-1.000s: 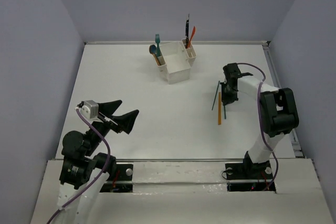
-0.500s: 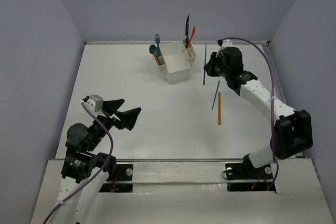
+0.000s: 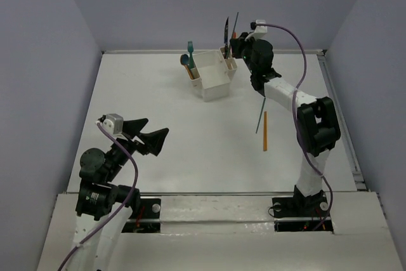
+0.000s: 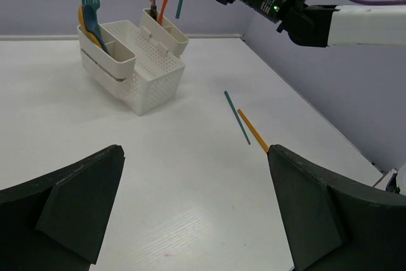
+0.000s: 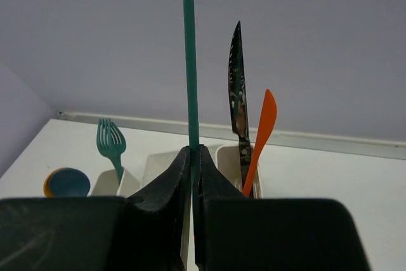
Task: Sort the eating utensils into containers
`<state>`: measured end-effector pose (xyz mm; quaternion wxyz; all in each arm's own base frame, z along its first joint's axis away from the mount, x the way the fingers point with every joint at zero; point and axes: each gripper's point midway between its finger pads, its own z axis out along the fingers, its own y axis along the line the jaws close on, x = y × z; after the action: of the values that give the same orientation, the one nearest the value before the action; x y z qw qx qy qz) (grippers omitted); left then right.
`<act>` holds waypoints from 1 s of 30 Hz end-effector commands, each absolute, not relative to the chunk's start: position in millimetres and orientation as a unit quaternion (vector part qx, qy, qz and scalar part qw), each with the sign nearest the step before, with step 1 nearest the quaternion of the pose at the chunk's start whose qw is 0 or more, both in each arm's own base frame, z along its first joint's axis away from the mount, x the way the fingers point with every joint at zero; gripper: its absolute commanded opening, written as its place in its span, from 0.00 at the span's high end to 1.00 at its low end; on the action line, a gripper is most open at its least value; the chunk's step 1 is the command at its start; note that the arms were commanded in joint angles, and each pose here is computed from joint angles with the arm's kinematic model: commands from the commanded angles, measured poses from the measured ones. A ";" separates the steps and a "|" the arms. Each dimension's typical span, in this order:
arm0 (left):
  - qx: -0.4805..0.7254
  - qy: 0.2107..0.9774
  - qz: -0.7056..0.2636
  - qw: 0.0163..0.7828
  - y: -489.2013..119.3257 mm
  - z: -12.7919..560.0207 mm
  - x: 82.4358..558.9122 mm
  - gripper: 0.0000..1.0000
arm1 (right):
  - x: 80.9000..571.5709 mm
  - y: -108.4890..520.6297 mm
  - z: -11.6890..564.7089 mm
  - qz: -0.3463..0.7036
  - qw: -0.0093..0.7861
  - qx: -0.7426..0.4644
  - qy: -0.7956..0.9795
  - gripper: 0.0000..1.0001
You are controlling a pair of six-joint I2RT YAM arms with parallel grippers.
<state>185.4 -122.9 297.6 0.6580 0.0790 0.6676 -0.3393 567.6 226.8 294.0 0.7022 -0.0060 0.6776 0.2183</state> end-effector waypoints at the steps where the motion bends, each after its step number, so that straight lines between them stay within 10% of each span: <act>1: 0.090 0.652 -0.339 0.672 -123.7 309.0 188.6 0.01 | 584.4 232.9 332.7 0.198 0.766 -0.019 0.612 1.00; 26: 0.082 0.659 -0.331 0.670 -120.1 305.3 194.4 0.01 | 577.2 220.4 262.6 0.157 0.757 -0.028 0.634 1.00; 30: 0.080 0.660 -0.331 0.669 -120.1 304.8 195.1 0.01 | 568.3 231.8 257.9 0.172 0.750 -0.050 0.637 0.82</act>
<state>193.8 -119.2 293.2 0.6536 0.0696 0.6771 -0.3309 581.7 218.7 214.4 0.7141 -0.0361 0.6838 0.1456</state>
